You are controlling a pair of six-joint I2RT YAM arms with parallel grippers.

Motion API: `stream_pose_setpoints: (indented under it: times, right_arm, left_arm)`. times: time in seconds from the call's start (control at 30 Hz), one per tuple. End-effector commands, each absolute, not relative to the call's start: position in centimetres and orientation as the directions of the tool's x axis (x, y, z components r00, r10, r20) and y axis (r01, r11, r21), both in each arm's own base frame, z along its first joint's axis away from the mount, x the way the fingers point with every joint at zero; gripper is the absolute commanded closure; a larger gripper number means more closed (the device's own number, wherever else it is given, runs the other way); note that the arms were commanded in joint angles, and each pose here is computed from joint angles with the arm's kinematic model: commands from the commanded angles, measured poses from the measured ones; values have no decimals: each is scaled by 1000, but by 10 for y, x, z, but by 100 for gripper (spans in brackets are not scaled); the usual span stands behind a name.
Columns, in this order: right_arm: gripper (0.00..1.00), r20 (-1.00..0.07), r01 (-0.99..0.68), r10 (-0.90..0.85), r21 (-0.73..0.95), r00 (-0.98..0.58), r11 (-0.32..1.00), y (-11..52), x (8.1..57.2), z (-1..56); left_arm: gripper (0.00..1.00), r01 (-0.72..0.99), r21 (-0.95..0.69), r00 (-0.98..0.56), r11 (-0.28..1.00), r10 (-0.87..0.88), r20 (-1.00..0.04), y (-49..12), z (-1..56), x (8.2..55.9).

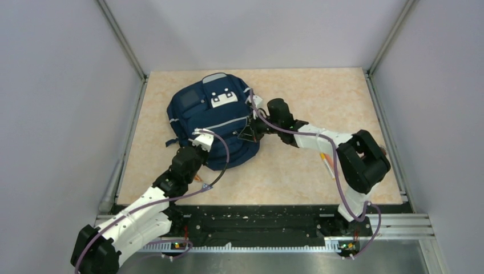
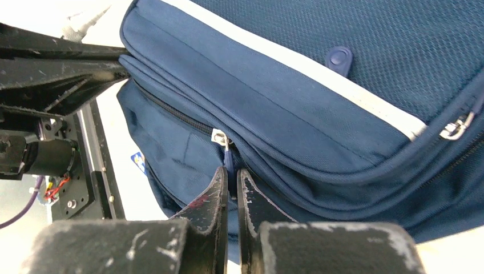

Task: Pack the student bag
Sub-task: Zip the student bag at the center of the board.

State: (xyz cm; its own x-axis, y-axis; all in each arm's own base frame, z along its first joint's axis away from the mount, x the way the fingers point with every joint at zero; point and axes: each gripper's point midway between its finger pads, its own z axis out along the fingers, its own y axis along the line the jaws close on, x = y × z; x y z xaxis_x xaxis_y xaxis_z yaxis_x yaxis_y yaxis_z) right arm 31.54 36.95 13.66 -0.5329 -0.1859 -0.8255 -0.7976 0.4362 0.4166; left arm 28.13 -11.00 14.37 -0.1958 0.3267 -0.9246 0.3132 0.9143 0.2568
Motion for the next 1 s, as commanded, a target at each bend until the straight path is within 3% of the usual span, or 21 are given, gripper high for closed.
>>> stream_pose_setpoints:
  times: [0.0,0.3,0.6,0.97]
  right_arm:
    - [100,-848,-741,-162,329,-504,585,325,357,138]
    - [100,-830,-707,-219,266,-514,655,287,369,117]
    - [100,-820,-461,-150,152,-553,874,246,419,103]
    - [100,-787,-345,-162,69,-596,936,218,437,94]
  left_arm:
    - [100,66,260,-175,963,268,-947,-69,172,288]
    - [100,-6,245,-159,969,241,-957,-56,180,285]
    - [100,-130,233,-189,964,207,-960,-37,183,283]
    - [100,-199,206,-166,958,174,-971,-24,190,277]
